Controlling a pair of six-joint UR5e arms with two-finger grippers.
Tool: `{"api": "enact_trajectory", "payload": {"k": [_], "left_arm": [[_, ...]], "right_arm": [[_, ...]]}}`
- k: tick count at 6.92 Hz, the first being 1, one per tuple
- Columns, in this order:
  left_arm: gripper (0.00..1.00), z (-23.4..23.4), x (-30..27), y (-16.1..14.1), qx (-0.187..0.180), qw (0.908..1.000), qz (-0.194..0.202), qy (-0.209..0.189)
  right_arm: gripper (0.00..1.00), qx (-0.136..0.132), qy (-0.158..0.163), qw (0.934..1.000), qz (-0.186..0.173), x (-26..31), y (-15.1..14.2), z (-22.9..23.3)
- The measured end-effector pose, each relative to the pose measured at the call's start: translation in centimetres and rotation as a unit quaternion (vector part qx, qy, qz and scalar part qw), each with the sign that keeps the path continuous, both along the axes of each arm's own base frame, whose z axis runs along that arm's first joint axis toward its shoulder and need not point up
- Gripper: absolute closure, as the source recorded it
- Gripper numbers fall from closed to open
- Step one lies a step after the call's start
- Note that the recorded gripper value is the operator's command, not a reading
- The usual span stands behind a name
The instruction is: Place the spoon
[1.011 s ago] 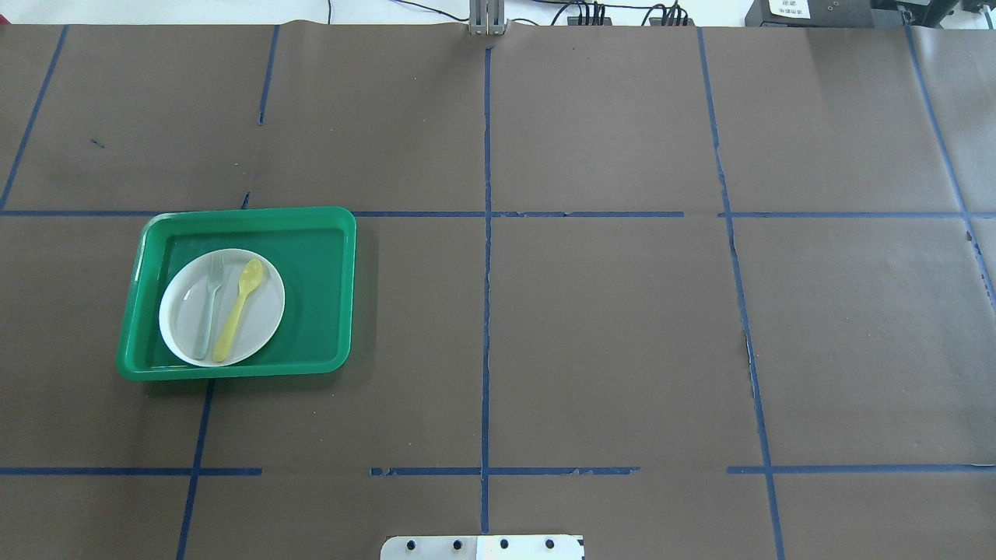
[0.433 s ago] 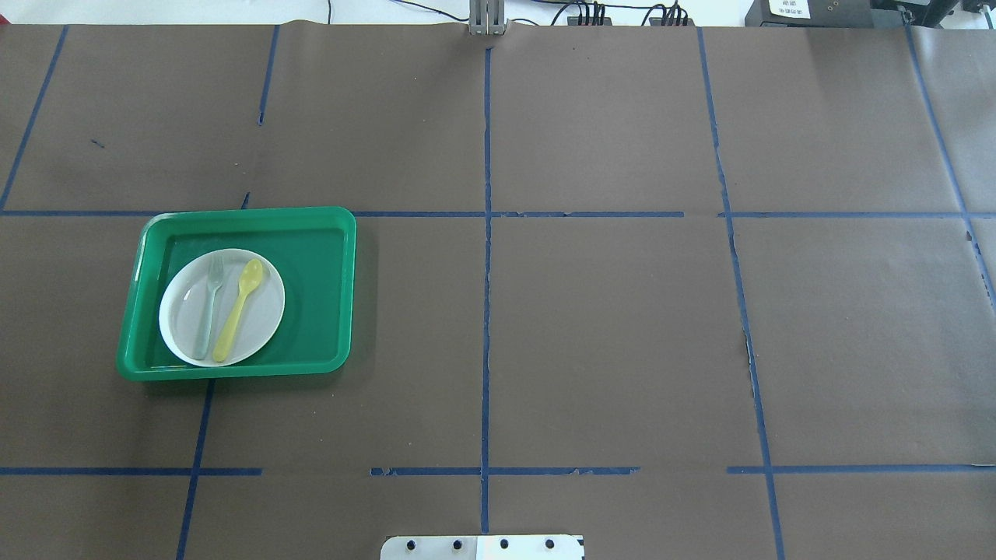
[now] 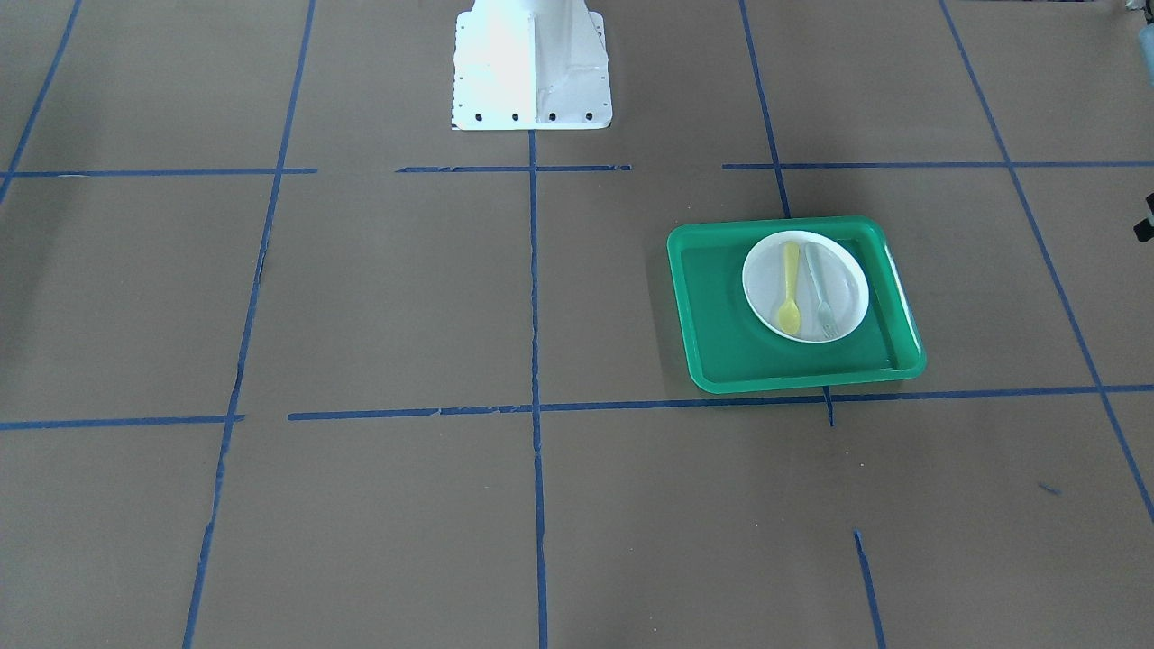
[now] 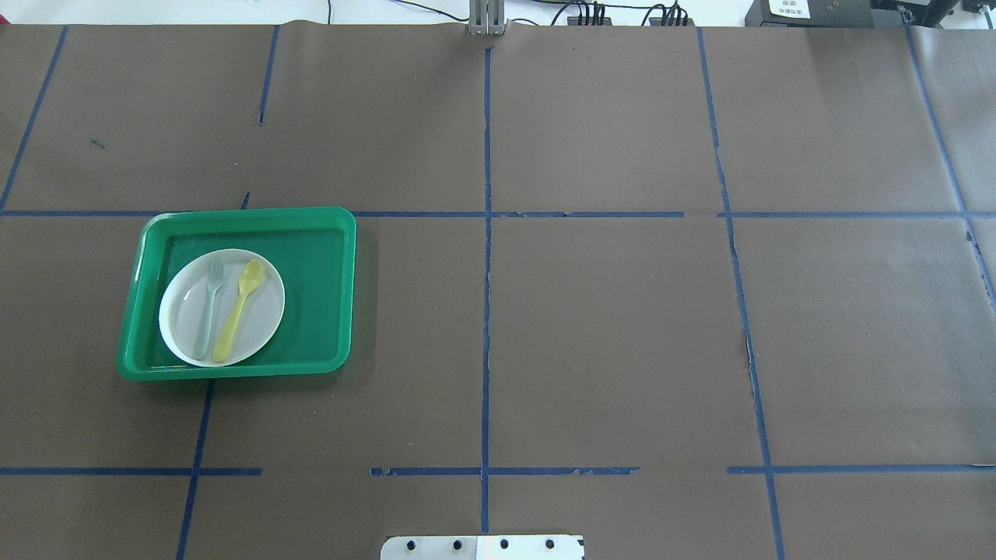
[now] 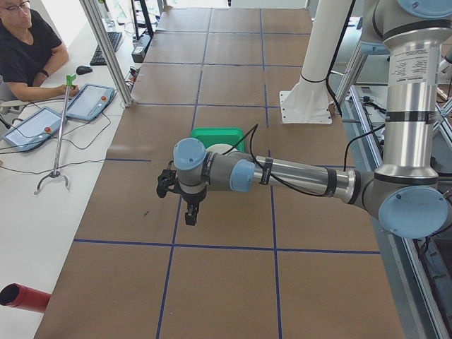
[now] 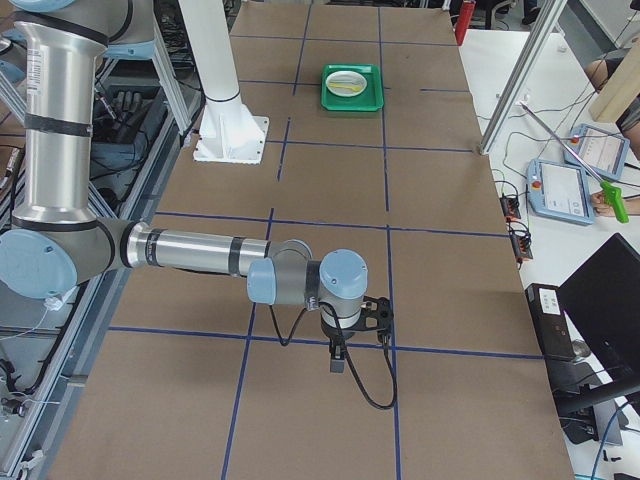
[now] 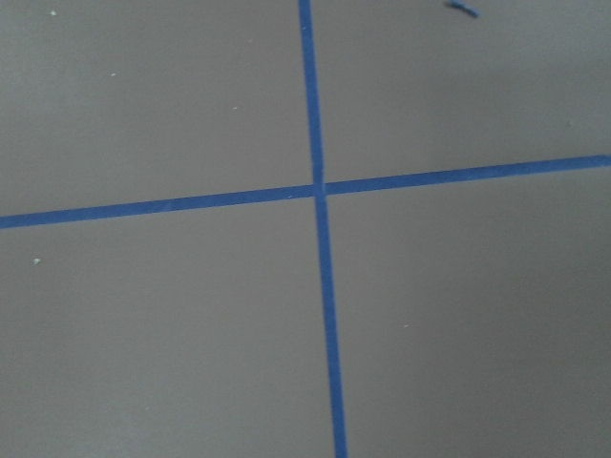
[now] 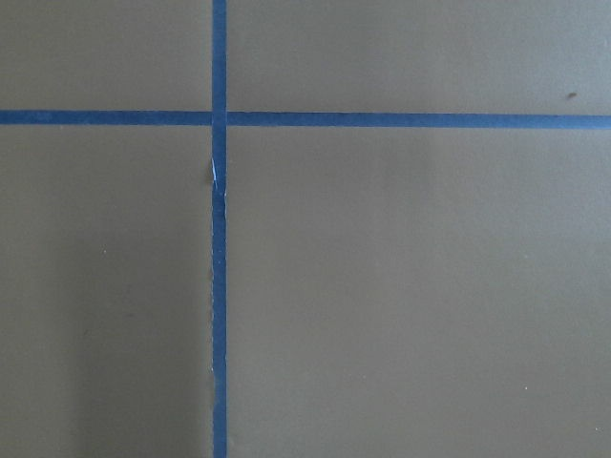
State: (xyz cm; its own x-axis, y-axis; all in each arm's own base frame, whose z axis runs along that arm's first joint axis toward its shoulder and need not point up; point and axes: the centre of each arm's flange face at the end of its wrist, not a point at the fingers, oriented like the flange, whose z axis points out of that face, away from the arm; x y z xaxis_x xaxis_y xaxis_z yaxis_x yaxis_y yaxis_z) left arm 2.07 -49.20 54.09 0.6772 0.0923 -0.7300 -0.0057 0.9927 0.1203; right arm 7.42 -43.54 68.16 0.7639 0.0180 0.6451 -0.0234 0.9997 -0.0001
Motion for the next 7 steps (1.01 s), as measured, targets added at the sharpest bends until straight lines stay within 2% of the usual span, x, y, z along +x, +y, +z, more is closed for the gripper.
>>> {"api": "enact_trajectory", "payload": {"k": [2,4,6,7], "left_arm": [[0.0,-8.1,7.6,-0.1,-0.009,0.9996,-0.005,0.027],[0.0,-14.1,13.9,0.9,-0.02,0.9988,-0.011,0.044],[0.0,-17.7,19.0,1.3,-0.016,0.9988,-0.016,0.044],[0.0,-17.8,21.2,1.2,-0.012,0.999,-0.009,0.042]], "right_arm": [[0.0,0.0,0.0,1.0,0.0,0.0,0.0,0.0],[0.0,0.0,0.0,1.0,0.0,0.0,0.0,0.0],[0.0,0.0,0.0,1.0,0.0,0.0,0.0,0.0],[0.0,0.0,0.0,1.0,0.0,0.0,0.0,0.0]]}}
